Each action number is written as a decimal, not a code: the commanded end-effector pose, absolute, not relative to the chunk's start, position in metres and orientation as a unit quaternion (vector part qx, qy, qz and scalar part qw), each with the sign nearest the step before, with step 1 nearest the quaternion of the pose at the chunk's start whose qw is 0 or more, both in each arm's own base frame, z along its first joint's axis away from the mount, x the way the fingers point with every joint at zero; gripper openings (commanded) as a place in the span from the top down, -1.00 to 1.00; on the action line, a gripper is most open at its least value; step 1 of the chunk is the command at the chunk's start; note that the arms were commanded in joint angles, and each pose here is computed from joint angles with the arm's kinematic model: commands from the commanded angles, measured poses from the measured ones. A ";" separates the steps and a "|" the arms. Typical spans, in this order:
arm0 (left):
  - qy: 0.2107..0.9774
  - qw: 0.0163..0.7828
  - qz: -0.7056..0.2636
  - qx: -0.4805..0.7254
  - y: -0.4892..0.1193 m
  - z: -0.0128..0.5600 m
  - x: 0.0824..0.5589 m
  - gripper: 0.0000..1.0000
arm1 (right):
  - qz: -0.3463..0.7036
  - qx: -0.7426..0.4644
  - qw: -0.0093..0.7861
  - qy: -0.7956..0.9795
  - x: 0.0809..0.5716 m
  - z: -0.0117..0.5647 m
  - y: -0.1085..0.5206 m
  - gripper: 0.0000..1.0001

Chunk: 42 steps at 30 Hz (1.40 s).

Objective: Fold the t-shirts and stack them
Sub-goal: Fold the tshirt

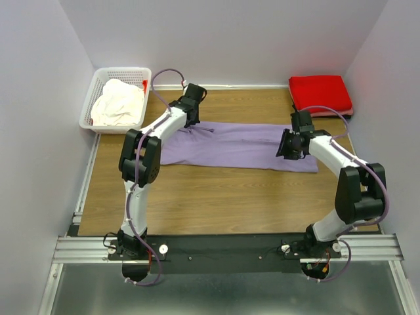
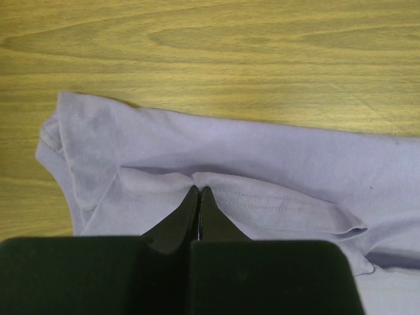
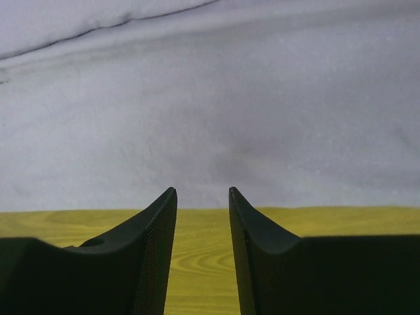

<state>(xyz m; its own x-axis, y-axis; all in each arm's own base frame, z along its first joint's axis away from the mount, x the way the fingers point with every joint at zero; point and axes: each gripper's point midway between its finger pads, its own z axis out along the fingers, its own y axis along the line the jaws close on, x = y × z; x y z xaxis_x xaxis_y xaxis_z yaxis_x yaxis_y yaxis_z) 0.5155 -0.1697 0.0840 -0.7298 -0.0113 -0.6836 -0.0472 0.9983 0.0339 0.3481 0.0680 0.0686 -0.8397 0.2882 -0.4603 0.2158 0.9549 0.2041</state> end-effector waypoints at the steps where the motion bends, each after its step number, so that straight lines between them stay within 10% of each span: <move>1: 0.916 0.398 0.024 -0.037 -0.162 0.106 0.522 1.00 | 0.086 0.133 0.276 0.948 0.373 0.073 0.078 0.11; 6: 0.915 0.401 0.021 -0.037 -0.162 0.107 0.524 0.95 | 0.047 0.150 0.290 0.944 0.388 0.070 0.064 0.10; 17: 0.891 0.450 0.017 -0.051 -0.151 0.169 0.525 0.07 | -0.062 0.228 0.324 0.916 0.376 0.072 0.014 -0.34; 42: 0.949 0.286 -0.042 -0.128 -0.084 0.028 0.382 0.16 | 0.026 0.414 0.269 0.869 0.331 0.015 -0.047 -0.29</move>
<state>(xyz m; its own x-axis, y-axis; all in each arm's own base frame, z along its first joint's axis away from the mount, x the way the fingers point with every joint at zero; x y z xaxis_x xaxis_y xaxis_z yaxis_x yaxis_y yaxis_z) 0.3930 -0.0909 0.0465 -0.7844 -0.2183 -0.5805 -0.1899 0.9756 -0.1103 0.3434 -0.0412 0.0330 -0.5389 0.6763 -0.5022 0.6555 0.7111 0.2543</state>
